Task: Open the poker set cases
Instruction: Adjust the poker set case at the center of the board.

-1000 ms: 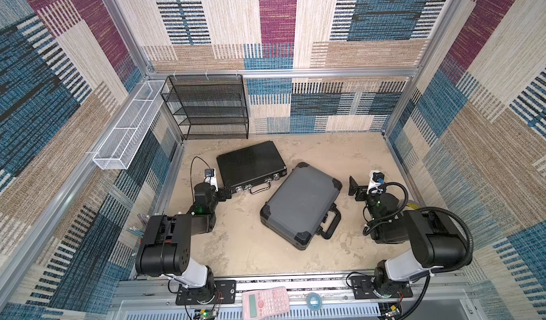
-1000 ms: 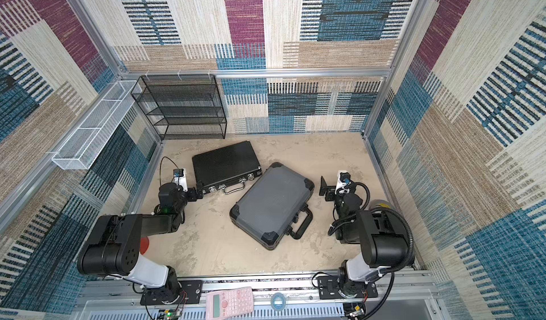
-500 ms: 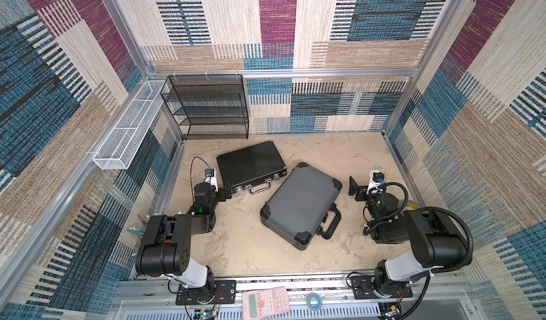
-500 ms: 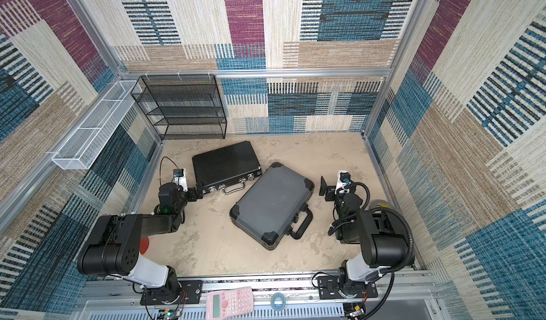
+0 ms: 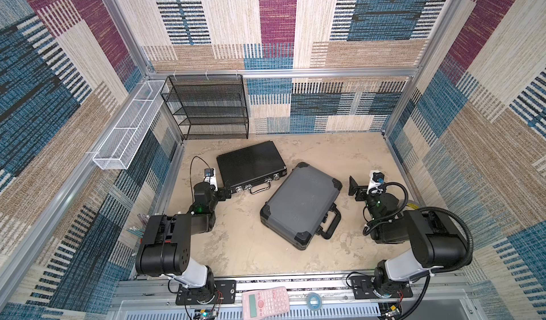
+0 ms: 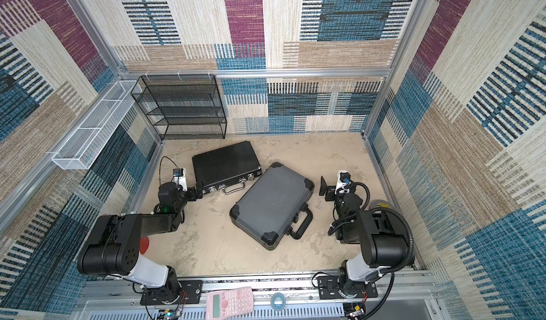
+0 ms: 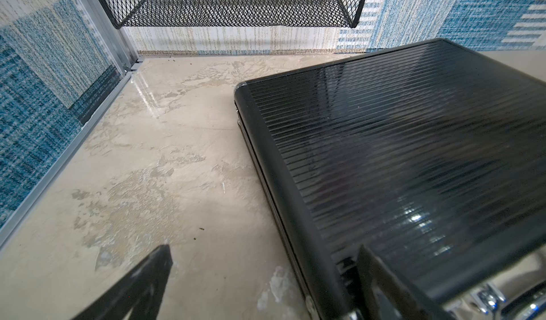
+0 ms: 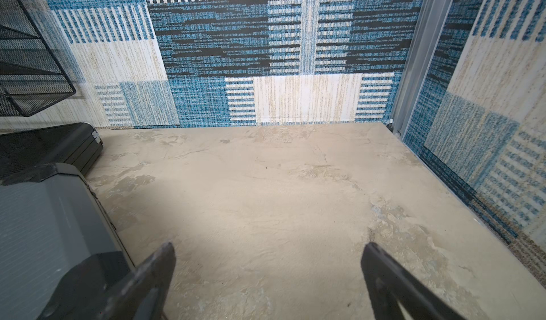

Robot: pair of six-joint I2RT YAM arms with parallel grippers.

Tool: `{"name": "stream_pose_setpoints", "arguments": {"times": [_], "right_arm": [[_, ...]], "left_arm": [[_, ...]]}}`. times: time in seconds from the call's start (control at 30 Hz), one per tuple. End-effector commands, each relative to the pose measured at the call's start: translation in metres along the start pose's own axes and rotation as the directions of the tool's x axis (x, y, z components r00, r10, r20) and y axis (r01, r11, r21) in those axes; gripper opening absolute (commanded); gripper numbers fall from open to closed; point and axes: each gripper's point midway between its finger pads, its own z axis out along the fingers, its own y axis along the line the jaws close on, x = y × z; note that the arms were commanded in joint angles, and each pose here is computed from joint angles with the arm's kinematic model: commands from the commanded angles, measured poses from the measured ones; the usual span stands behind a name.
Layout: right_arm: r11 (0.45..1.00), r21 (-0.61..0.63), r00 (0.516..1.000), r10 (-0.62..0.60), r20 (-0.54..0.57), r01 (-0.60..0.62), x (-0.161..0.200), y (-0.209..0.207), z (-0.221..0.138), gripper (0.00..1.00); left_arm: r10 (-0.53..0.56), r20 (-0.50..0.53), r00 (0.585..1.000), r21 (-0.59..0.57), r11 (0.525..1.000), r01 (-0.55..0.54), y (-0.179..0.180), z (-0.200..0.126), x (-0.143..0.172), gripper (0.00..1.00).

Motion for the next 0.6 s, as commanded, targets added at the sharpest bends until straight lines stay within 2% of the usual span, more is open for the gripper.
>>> {"name": "stream_pose_setpoints", "arguments": {"times": [0.0,0.07,0.13,0.2,0.27,0.4,0.47,0.57], "right_arm": [[1.000,0.015,0.999,0.001,0.041,-0.001,-0.011,-0.002,0.000,1.00],[0.998,0.054,1.000,0.016,0.025,-0.017,-0.015,-0.009,0.003,0.99],[0.995,0.088,0.996,0.053,-0.072,-0.047,-0.015,-0.015,0.016,0.99],[0.993,0.080,0.979,0.099,-0.176,-0.086,-0.015,-0.013,0.028,0.99],[0.984,0.055,0.960,0.180,-0.217,-0.172,-0.017,-0.004,0.026,0.99],[0.956,0.003,0.927,0.286,-0.242,-0.294,-0.021,0.012,0.007,0.99],[0.938,-0.043,0.903,0.318,-0.290,-0.344,-0.019,0.025,-0.002,0.99],[0.904,-0.089,0.865,0.365,-0.345,-0.418,-0.012,0.040,-0.019,0.99]], "left_arm": [[-0.006,0.012,1.000,-0.028,1.000,0.006,0.006,-0.001,-0.004,0.99],[-0.053,-0.004,0.999,-0.141,0.989,0.052,0.025,-0.007,-0.012,0.99],[-0.076,-0.035,0.996,-0.208,0.976,0.067,0.036,-0.016,-0.022,0.99],[-0.105,-0.042,0.994,-0.245,0.965,0.091,0.041,-0.027,-0.034,0.98],[-0.161,0.011,0.987,-0.246,0.956,0.159,0.039,-0.039,-0.046,0.97],[-0.262,0.103,0.960,-0.135,0.952,0.274,0.011,-0.061,-0.073,0.97],[-0.234,0.101,0.967,-0.051,0.970,0.240,-0.022,-0.069,-0.085,0.97],[-0.149,0.064,0.987,0.020,0.989,0.148,-0.070,-0.080,-0.086,0.98]]}}
